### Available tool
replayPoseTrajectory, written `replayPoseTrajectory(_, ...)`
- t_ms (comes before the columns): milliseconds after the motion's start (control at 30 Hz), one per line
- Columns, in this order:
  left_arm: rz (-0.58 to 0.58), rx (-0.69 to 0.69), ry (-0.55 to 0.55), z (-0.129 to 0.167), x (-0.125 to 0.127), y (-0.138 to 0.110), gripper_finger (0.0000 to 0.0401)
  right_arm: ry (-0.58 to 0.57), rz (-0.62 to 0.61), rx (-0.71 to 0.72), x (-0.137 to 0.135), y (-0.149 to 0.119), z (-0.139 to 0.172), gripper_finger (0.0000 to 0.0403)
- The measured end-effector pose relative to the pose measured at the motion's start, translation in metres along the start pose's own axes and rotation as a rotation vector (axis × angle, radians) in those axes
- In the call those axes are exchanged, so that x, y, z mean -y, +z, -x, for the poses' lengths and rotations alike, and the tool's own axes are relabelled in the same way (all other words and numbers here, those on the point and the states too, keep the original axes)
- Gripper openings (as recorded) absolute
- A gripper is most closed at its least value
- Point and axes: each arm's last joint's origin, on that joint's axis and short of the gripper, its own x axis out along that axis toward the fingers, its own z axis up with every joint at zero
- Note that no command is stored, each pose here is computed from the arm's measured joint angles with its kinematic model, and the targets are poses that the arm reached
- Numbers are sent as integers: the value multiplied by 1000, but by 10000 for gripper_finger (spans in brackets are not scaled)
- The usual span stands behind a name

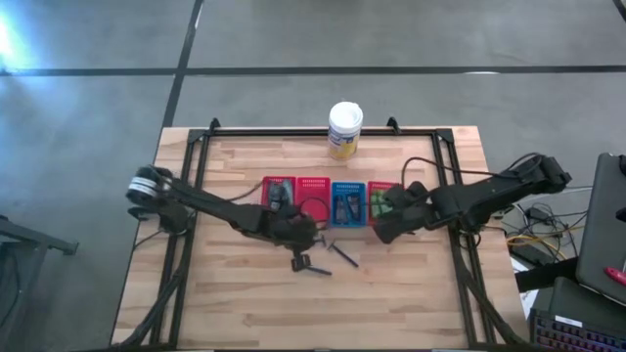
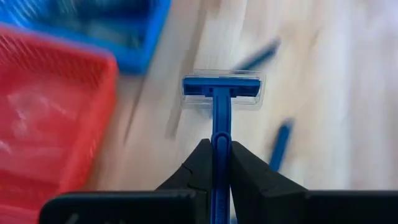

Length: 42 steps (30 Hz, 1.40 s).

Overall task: Pick & Place Travel size toiletries
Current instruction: Put the blue razor into the middle left red bin

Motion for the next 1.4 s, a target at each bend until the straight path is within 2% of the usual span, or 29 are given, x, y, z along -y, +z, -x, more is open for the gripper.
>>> replayPoseTrajectory(133, 113, 214, -49, 33, -2, 19, 32, 102, -18, 71, 2, 7, 13, 250)
replayPoseTrajectory(300, 280, 555, -136, 77, -16, 36, 32, 279, -11, 169, -1, 17, 28, 235)
replayPoseTrajectory(467, 424, 891, -279, 106, -35, 34, 33, 519, 5, 273, -16, 30, 40, 231)
replayPoseTrajectory(567, 487, 1008, -354, 109, -42, 27, 33, 626, 16, 382, -28, 41, 45, 237)
replayPoseTrajectory(633, 502, 1042, -380, 107, -44, 23, 33, 659, 7, 435, -35, 47, 42, 244)
replayPoseTrajectory(867, 472, 1134, -450, 110, -40, 23, 34, 619, -39, 422, -46, 58, 15, 269)
replayPoseTrajectory(1200, 459, 1090, -466, 102, -38, 22, 34, 741, -101, 472, -51, 84, -5, 294)
replayPoseTrajectory(1400, 453, 1080, -454, 98, -38, 21, 35, 785, -128, 418, -52, 94, -21, 294)
